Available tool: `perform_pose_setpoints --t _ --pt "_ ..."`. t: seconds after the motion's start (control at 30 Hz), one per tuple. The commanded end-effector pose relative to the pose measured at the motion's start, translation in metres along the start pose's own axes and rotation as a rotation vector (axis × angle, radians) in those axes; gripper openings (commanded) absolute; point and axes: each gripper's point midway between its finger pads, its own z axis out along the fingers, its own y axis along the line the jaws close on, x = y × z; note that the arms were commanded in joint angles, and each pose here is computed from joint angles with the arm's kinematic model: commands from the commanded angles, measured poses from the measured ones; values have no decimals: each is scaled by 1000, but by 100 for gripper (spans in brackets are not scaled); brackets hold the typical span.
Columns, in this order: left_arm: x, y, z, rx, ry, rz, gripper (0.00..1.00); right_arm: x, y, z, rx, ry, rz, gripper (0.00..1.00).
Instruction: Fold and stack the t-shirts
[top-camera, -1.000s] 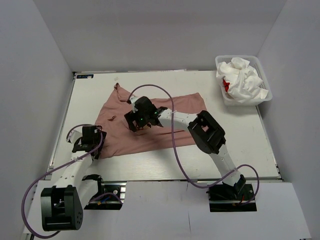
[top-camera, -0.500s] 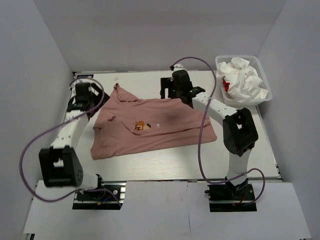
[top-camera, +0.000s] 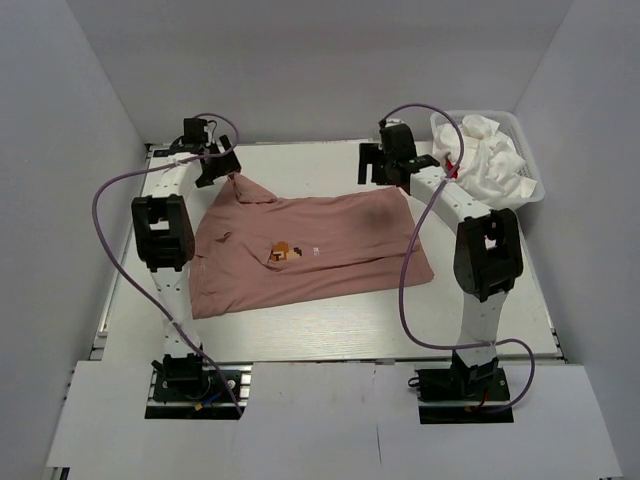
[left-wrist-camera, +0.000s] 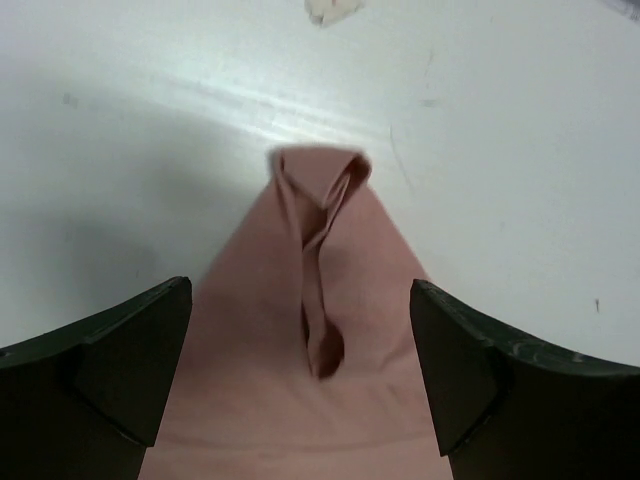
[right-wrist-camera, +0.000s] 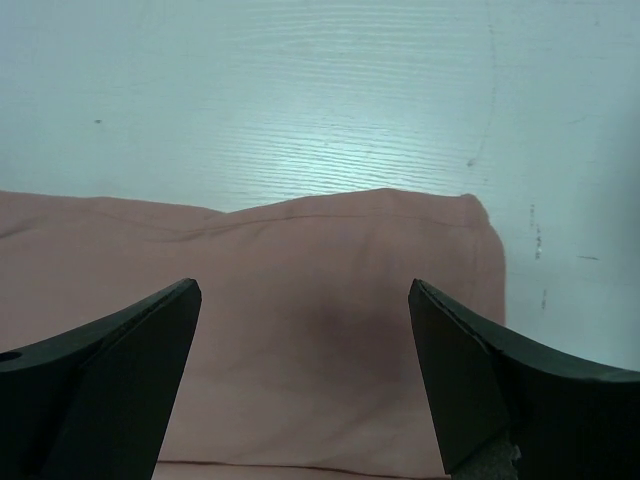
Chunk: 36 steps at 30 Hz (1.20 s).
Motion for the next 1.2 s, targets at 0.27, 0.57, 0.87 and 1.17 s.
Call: perform_pose_setpoints --t 0.27,0.57,0.87,1.17 --pt "-15 -20 36 18 -17 222 100 4 -67 41 139 67 57 90" --pt "-33 -35 42 42 -94 183 36 -8 -68 92 74 62 139 90" --pt "-51 -31 41 -2 -167 179 64 -9 -72 122 74 29 93 90" --pt "-51 -36 66 34 -184 172 25 -2 -75 128 74 26 82 90"
